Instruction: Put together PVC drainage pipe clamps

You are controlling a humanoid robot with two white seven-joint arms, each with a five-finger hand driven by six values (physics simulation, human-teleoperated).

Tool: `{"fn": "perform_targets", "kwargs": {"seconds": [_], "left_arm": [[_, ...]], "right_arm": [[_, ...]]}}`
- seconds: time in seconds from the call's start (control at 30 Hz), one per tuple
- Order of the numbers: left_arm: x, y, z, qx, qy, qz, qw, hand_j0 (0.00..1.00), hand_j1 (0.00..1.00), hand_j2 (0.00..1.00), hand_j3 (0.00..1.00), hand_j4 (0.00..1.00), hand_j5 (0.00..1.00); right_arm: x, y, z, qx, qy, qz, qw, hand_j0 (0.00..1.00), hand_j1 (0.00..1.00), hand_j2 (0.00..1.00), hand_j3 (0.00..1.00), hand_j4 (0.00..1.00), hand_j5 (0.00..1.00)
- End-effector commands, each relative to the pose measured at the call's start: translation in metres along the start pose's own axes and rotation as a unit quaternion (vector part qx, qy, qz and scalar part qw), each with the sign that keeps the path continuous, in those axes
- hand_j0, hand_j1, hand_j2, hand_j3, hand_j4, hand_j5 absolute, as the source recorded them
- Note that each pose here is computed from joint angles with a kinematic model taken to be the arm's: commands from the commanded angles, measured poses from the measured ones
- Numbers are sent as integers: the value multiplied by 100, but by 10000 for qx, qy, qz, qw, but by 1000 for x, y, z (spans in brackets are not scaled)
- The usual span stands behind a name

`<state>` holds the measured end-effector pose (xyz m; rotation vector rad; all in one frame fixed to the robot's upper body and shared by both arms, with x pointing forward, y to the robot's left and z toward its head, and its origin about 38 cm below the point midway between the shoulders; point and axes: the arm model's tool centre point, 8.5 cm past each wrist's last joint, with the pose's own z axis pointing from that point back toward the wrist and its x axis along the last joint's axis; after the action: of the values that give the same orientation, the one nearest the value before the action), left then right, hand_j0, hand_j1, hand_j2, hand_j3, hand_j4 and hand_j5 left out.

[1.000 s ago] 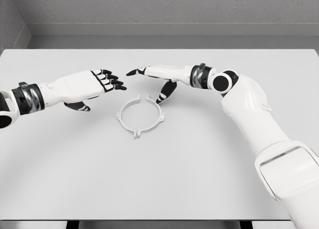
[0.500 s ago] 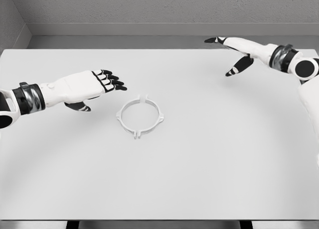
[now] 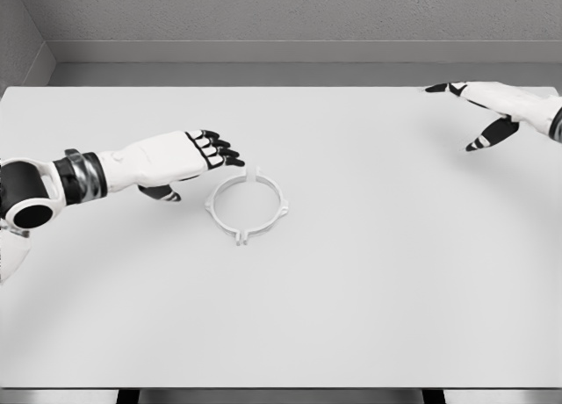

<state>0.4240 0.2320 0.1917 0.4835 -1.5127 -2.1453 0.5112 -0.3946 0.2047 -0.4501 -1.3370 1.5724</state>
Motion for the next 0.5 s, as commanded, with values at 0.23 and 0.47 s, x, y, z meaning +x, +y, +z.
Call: {"fn": "perform_targets", "kwargs": {"seconds": [0.23, 0.47], "left_arm": [[3, -9, -13, -91, 52, 2, 9999, 100, 100, 100, 100, 100, 100], [4, -8, -17, -69, 36, 22, 10000, 100, 100, 100, 100, 100, 100]], "right_arm": [[-1, 0, 8, -17, 14, 51, 10000, 100, 100, 100, 100, 100, 100], [4, -4, 2, -51, -41, 74, 10000, 100, 100, 100, 100, 100, 100]]}}
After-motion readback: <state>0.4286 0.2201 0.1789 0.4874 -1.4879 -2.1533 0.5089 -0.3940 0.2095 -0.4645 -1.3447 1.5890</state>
